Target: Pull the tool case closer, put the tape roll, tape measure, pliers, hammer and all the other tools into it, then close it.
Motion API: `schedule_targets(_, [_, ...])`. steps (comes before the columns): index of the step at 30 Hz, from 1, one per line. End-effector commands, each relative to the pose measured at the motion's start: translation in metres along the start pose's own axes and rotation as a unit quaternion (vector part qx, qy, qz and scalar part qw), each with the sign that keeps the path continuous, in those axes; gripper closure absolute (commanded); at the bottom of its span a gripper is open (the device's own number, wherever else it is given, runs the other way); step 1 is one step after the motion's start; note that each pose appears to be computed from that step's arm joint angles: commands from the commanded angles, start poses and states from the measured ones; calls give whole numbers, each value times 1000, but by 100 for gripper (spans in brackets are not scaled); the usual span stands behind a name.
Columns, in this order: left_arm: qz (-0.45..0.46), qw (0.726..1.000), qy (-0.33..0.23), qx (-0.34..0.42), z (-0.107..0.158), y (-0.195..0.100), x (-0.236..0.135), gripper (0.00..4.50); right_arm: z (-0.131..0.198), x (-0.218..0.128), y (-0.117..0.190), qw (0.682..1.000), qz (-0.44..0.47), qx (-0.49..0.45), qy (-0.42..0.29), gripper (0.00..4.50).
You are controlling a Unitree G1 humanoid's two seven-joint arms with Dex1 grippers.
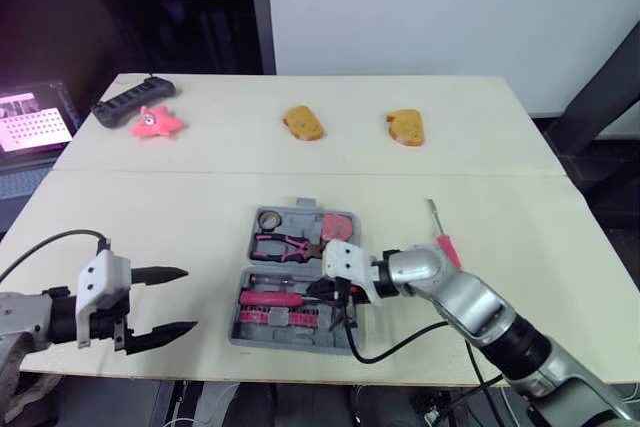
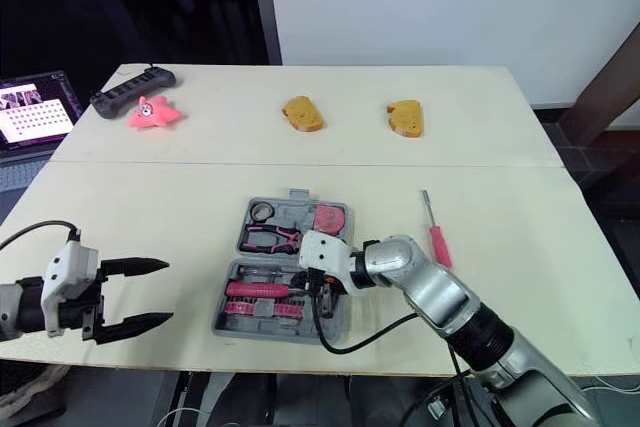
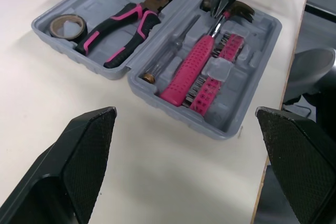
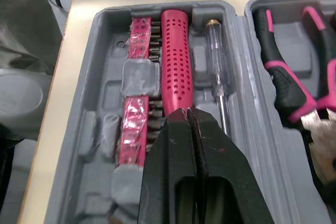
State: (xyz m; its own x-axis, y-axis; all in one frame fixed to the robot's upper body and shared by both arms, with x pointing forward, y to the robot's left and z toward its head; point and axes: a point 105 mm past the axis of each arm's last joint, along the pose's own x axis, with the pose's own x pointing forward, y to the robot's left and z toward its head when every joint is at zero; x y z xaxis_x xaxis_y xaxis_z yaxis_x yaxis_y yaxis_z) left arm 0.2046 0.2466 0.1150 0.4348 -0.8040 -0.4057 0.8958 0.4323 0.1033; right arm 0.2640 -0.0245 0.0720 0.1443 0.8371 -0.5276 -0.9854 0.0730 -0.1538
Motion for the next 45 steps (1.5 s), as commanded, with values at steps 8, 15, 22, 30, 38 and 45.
schedule_targets(8, [15,1000,6,15,3,-4,-8,0,16,22,0,1000,16,-17,-3,444])
schedule_targets(15, [22,1000,12,11,1,-8,-11,0,9,29,0,1000,25,4,14,444])
schedule_targets(22, [24,999,16,14,2,-8,-12,0,-11,34,1,997,28,27,62,444])
schedule_targets(30, [24,999,24,11,-1,-9,-11,0,-42,33,7,987,38,67,139,444])
schedule_targets(38, [20,999,44,2,-6,-11,-12,0,-49,31,9,981,37,97,162,444])
schedule_targets(45, [20,999,49,1,-7,-10,-11,0,-63,30,16,973,48,121,192,444])
